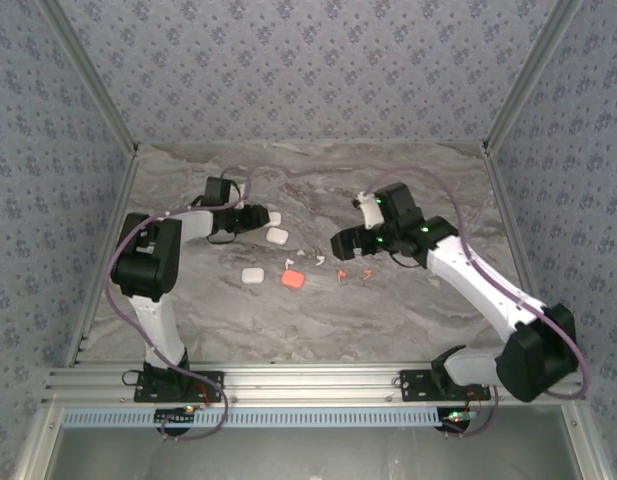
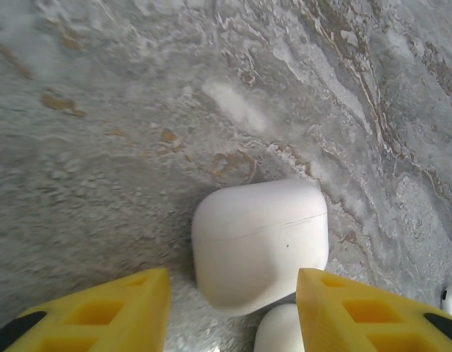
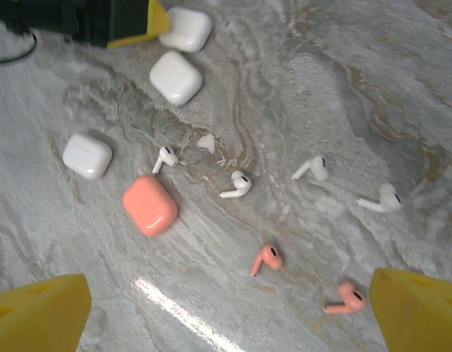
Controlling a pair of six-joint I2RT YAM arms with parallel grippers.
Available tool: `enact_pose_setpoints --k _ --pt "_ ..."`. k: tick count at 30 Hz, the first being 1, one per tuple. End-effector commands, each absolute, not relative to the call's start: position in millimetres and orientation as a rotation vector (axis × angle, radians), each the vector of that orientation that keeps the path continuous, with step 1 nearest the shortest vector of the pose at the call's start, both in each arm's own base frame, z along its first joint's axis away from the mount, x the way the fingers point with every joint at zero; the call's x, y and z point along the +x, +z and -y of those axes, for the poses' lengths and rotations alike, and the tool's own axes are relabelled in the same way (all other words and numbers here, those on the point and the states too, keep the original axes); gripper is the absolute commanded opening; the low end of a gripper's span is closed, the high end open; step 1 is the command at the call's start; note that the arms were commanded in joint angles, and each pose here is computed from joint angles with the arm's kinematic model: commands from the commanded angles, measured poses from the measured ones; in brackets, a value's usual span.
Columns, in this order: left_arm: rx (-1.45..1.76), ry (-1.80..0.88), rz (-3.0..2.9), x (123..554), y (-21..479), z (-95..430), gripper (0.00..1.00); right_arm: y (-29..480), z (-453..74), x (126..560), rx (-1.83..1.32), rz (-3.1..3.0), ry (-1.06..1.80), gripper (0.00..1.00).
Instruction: Insert wireless bluetooth earbuds into charging case
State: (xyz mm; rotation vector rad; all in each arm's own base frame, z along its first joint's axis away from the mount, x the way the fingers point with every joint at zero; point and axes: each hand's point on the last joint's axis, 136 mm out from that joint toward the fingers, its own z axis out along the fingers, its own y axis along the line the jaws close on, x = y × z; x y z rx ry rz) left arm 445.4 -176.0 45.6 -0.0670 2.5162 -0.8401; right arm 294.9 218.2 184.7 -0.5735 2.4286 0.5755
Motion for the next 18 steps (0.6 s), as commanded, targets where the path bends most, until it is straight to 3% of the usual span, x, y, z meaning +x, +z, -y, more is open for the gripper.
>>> enact_pose_setpoints --k 1,10,16,18 --pt "-0.026 -0.796 -2.408 448 97 164 0.51 179 -233 307 -0.735 -2.409 0.420 1.00" --pt "-0.112 -0.717 -2.232 397 150 127 0.58 143 -305 342 -1.021 -2.386 0.295 1.00" --pt "-0.216 -0.660 -2.104 354 167 102 0.75 97 -342 352 -1.206 -2.434 0.254 1.00" --pt "-0.239 -0.638 -2.066 341 173 94 0.85 85 -351 359 -1.236 -2.439 0.246 1.00"
